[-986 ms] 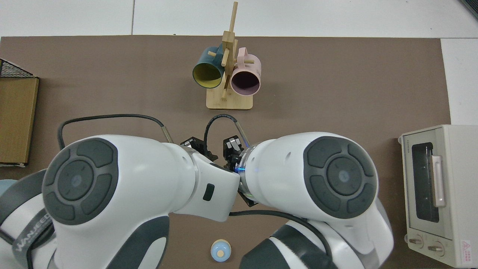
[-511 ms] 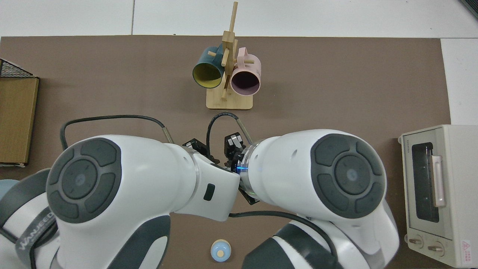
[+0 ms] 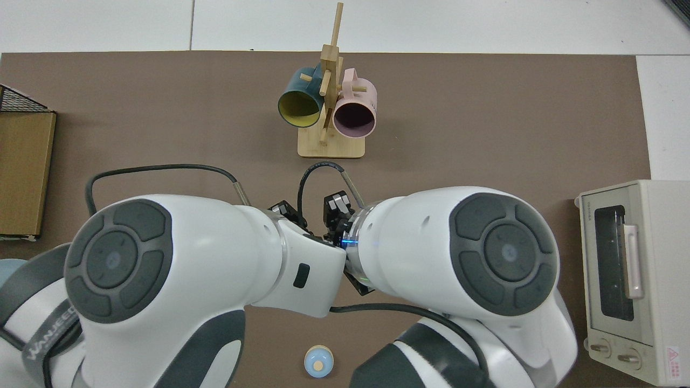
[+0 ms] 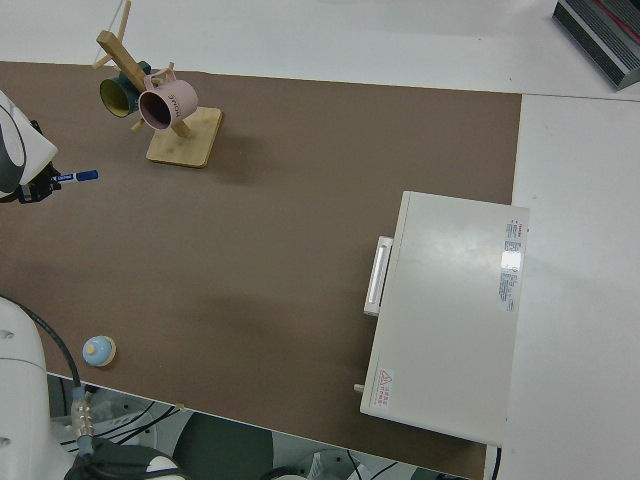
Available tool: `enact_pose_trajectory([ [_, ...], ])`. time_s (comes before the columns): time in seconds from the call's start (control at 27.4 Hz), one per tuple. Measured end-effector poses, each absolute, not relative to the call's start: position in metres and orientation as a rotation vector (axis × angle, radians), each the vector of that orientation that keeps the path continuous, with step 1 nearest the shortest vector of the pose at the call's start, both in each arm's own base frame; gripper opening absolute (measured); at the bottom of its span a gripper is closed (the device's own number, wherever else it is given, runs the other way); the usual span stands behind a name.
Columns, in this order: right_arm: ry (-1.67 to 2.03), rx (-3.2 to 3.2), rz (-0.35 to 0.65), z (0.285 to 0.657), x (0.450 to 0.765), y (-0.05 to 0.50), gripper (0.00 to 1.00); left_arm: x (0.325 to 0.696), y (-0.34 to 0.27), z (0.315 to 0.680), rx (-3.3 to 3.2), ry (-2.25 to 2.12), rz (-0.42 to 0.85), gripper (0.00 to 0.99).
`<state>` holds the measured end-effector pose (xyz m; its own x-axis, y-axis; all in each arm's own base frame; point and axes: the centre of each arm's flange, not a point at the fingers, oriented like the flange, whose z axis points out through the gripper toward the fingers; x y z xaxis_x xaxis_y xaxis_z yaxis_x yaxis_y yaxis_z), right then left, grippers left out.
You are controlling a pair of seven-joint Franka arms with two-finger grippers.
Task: Put markers into pen holder
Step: 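Close the left gripper on the marker held by the right gripper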
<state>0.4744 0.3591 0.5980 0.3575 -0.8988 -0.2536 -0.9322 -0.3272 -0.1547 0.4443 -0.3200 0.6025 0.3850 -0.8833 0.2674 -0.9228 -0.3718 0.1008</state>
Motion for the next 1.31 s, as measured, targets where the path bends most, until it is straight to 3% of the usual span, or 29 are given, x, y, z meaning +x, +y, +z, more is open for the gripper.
enact_pose_trajectory([
  [0.07, 1.630, -2.350, 0.176, 0.5981, 0.4744, 0.3591, 0.16, 0.4446, -0.3198, 0.6027, 2.413, -1.601, 0.248, 0.282],
  [0.15, 1.630, -2.350, 0.176, 0.5984, 0.4742, 0.3592, 0.16, 0.4462, -0.3184, 0.6028, 2.418, -1.598, 0.254, 0.233],
  [0.18, 1.629, -2.350, 0.176, 0.5983, 0.4744, 0.3595, 0.16, 0.4464, -0.3181, 0.6029, 2.416, -1.600, 0.255, 0.163],
  [0.91, 1.630, -2.349, 0.176, 0.5982, 0.4748, 0.3594, 0.19, 0.4467, -0.3180, 0.6031, 2.413, -1.605, 0.258, 0.163],
  [1.06, 1.632, -2.347, 0.175, 0.5983, 0.4755, 0.3584, 0.45, 0.4495, -0.3144, 0.6038, 2.421, -1.593, 0.264, 0.163],
  [1.1, 1.632, -2.347, 0.175, 0.5982, 0.4756, 0.3583, 0.48, 0.4502, -0.3133, 0.6039, 2.422, -1.590, 0.265, 0.163],
  [1.13, 1.632, -2.347, 0.175, 0.5981, 0.4757, 0.3583, 0.58, 0.4509, -0.3124, 0.6040, 2.424, -1.588, 0.266, 0.163],
  [1.21, 1.633, -2.347, 0.175, 0.5981, 0.4757, 0.3583, 0.65, 0.4514, -0.3115, 0.6041, 2.425, -1.585, 0.267, 0.163],
  [1.24, 1.633, -2.347, 0.175, 0.5980, 0.4757, 0.3583, 0.75, 0.4515, -0.3113, 0.6042, 2.426, -1.585, 0.267, 0.163],
  [1.31, 1.633, -2.347, 0.175, 0.5980, 0.4757, 0.3583, 0.83, 0.4516, -0.3112, 0.6044, 2.426, -1.585, 0.268, 0.163],
])
